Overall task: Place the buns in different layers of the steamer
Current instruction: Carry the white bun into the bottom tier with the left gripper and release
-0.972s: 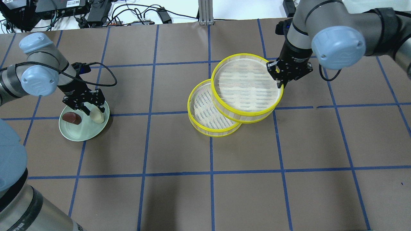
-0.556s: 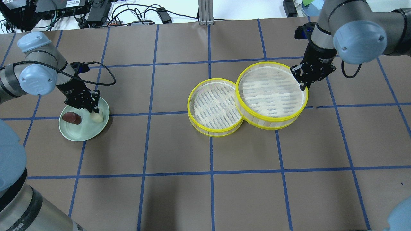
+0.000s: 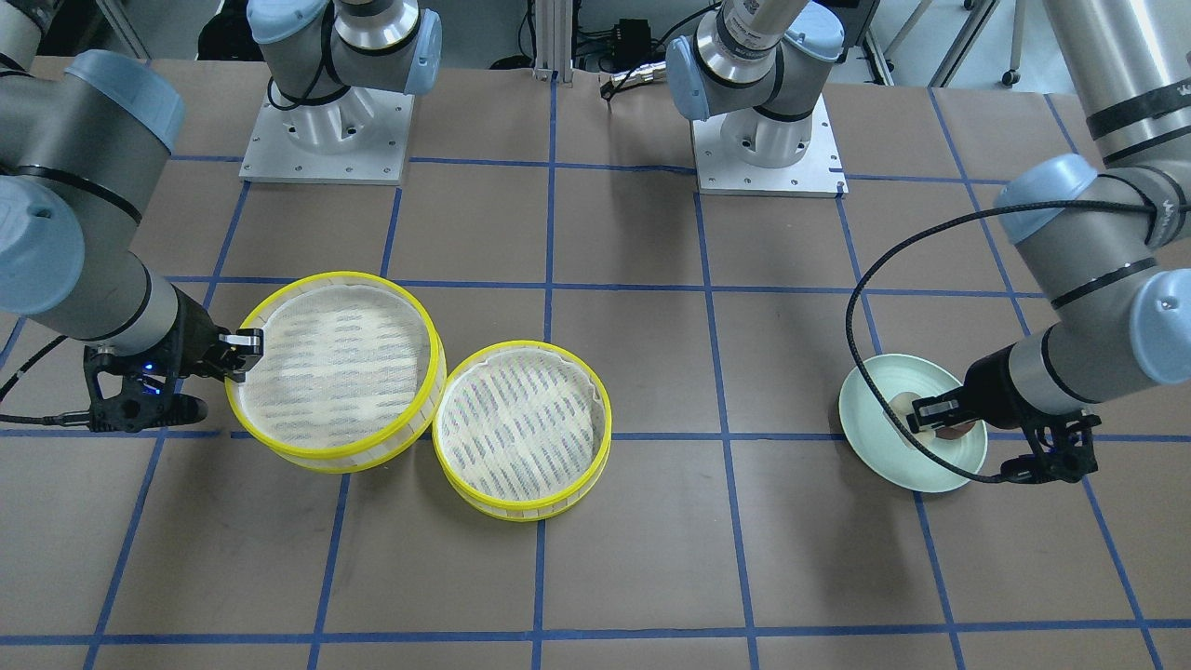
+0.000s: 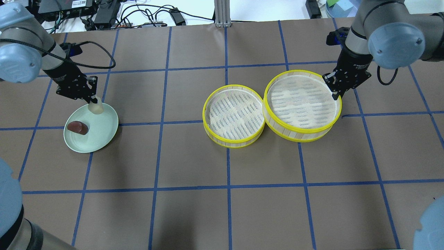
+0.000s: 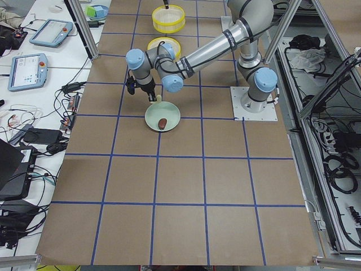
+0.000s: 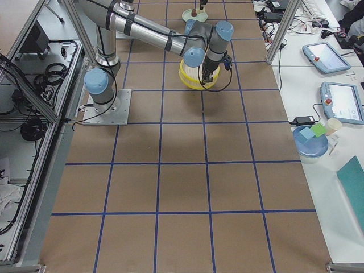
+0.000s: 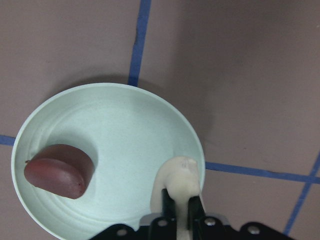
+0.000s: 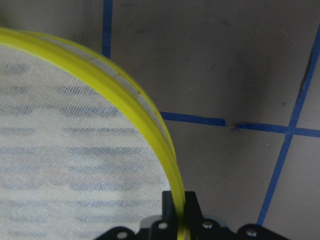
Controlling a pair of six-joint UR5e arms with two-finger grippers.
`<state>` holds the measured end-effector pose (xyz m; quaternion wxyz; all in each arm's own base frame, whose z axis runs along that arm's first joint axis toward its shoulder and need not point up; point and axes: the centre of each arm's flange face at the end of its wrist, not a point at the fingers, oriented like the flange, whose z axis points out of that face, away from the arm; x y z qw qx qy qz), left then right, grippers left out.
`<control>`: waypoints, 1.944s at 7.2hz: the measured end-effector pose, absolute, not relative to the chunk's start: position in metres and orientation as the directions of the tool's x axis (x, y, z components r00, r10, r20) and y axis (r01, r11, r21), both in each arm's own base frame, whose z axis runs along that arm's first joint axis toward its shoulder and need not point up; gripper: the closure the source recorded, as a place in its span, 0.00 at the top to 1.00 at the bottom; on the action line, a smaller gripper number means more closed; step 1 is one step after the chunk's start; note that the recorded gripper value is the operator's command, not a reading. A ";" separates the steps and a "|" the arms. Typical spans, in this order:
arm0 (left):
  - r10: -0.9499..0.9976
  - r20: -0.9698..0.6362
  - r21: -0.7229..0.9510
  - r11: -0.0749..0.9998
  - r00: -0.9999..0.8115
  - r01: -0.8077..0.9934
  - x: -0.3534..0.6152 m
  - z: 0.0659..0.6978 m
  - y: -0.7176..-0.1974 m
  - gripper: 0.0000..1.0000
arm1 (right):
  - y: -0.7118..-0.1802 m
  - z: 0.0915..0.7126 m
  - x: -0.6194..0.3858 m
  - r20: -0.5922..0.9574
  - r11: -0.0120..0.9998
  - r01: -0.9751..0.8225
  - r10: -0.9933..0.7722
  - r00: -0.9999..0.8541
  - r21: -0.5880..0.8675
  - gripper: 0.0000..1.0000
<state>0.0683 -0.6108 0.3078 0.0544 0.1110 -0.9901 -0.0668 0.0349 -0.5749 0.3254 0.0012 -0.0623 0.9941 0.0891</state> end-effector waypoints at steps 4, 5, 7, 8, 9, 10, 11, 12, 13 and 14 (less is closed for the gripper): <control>-0.334 0.250 0.133 0.941 -0.909 -0.310 -0.068 0.355 -0.615 0.00 | -0.576 0.324 0.030 -0.015 0.977 -0.118 -0.118 -0.993 0.176 0.00; -0.369 0.268 0.152 0.928 -0.890 -0.339 -0.101 0.354 -0.613 0.00 | -0.576 0.324 0.030 -0.016 0.977 -0.118 -0.117 -0.993 0.175 0.00; -0.384 0.355 0.182 0.923 -0.852 -0.340 -0.161 0.347 -0.607 0.00 | -0.576 0.325 0.030 -0.016 0.978 -0.118 -0.117 -0.993 0.174 0.00; -0.381 0.410 0.191 0.924 -0.829 -0.330 -0.186 0.336 -0.603 0.00 | -0.576 0.325 0.030 -0.016 0.978 -0.119 -0.118 -0.993 0.173 0.00; -0.365 0.449 0.182 0.931 -0.815 -0.317 -0.203 0.319 -0.599 0.00 | -0.576 0.325 0.030 -0.016 0.978 -0.119 -0.118 -0.993 0.173 0.00; -0.345 0.470 0.170 0.939 -0.812 -0.300 -0.218 0.301 -0.595 0.00 | -0.576 0.325 0.030 -0.015 0.978 -0.119 -0.118 -0.993 0.173 0.00; -0.323 0.479 0.168 0.947 -0.816 -0.275 -0.235 0.285 -0.590 0.16 | -0.576 0.325 0.030 -0.015 0.978 -0.118 -0.117 -0.993 0.175 0.00; -0.305 0.484 0.177 0.952 -0.820 -0.250 -0.254 0.275 -0.583 0.62 | -0.576 0.324 0.030 -0.016 0.977 -0.118 -0.117 -0.993 0.175 0.00; -0.292 0.491 0.180 0.956 -0.821 -0.232 -0.270 0.271 -0.578 1.00 | -0.576 0.324 0.030 -0.016 0.977 -0.118 -0.117 -0.993 0.176 0.00; -0.282 0.494 0.175 0.959 -0.823 -0.224 -0.278 0.270 -0.576 1.00 | -0.576 0.324 0.030 -0.016 0.977 -0.118 -0.117 -0.993 0.176 0.00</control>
